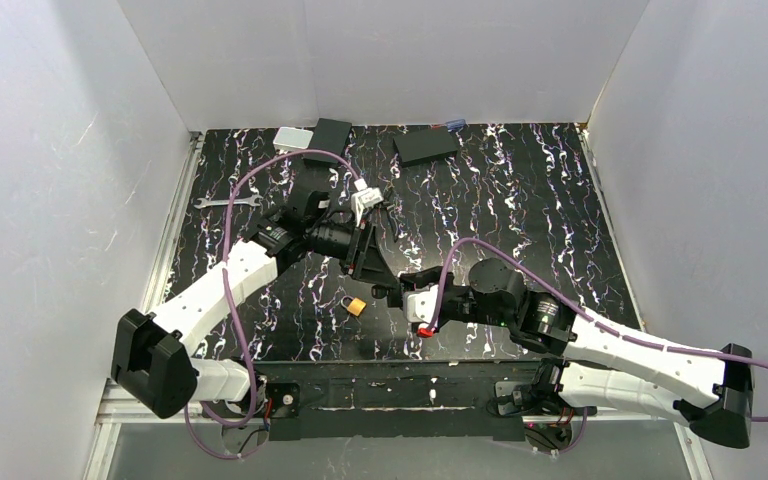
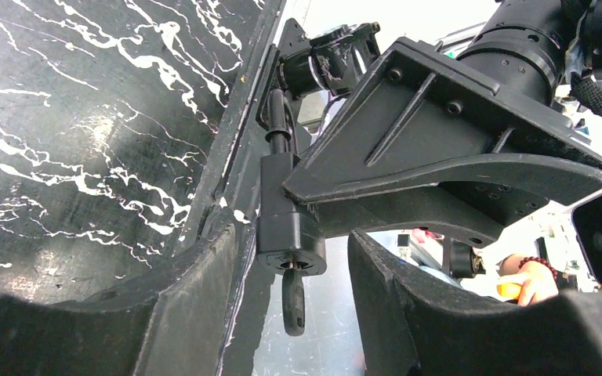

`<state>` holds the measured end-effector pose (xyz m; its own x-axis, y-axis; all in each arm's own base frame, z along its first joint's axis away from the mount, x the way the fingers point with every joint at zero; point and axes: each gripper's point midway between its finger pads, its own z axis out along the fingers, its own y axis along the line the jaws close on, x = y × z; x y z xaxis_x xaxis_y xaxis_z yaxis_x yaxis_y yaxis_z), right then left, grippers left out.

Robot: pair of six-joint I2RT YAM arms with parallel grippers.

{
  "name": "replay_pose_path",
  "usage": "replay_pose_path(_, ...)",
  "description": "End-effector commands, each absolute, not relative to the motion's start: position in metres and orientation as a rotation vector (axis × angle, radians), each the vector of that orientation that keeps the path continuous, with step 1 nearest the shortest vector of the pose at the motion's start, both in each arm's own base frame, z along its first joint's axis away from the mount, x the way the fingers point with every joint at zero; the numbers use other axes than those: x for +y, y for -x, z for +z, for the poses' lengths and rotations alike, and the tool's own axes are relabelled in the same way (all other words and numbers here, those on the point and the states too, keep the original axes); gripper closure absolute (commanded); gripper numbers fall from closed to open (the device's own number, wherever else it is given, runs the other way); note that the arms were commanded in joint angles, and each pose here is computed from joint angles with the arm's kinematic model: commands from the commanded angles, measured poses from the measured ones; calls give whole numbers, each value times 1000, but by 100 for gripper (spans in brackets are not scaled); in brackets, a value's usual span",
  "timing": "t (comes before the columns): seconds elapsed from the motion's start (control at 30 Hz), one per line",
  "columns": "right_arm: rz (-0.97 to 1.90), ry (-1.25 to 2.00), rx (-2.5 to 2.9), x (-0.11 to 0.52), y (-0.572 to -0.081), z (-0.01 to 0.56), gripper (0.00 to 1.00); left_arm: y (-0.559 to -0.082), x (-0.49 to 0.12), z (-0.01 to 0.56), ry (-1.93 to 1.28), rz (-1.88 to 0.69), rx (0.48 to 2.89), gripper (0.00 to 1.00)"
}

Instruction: Unlock with the key

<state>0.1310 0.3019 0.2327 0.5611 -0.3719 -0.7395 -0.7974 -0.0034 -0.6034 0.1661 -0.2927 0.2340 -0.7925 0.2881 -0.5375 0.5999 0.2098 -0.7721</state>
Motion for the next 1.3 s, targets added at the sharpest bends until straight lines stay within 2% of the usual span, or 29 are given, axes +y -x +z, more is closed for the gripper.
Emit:
replay_pose_path(0.0, 439, 1458, 863, 316, -137, 292, 99, -158, -300, 238, -883, -1681, 2165, 48)
replay_pose_path(0.2, 428, 1451, 851, 319, -140, 296, 99, -149, -305, 232, -914, -1717, 2184, 54)
replay_pose_path(0.4, 410, 1439, 845, 318, -142, 303, 99, -145, -303, 229, -919, -1720, 2188, 65)
replay_pose_path(0.47, 409, 1439, 845, 318, -143, 303, 99, -144, -303, 228, -921, -1726, 2192, 73)
replay_pose_path(0.57, 413, 1441, 845, 319, -142, 302, 99, -144, -304, 230, -920, -1739, 2187, 100)
replay_pose_path(0.7, 435, 1405, 879, 320, -144, 306, 98, -147, -305, 232, -903, -1718, 2177, 100)
replay_pose_path(0.73, 453, 1378, 912, 318, -145, 307, 88, -150, -304, 232, -894, -1691, 2167, 100)
replay_pose_path(0.77, 493, 1334, 968, 316, -145, 310, 73, -152, -304, 234, -885, -1670, 2150, 100)
replay_pose_path(0.83, 549, 1270, 1044, 310, -143, 311, 21, -154, -303, 239, -865, -1656, 2108, 100)
replay_pose_path(0.87, 576, 1247, 1074, 306, -140, 309, 4, -155, -302, 243, -860, -1648, 2087, 100)
replay_pose_path(1.07, 644, 1146, 1274, 276, -134, 306, 2, -160, -293, 244, -914, -1527, 2055, 100)
replay_pose_path(1.27, 664, 1196, 1373, 267, -125, 291, 2, -157, -284, 243, -966, -1442, 2032, 100)
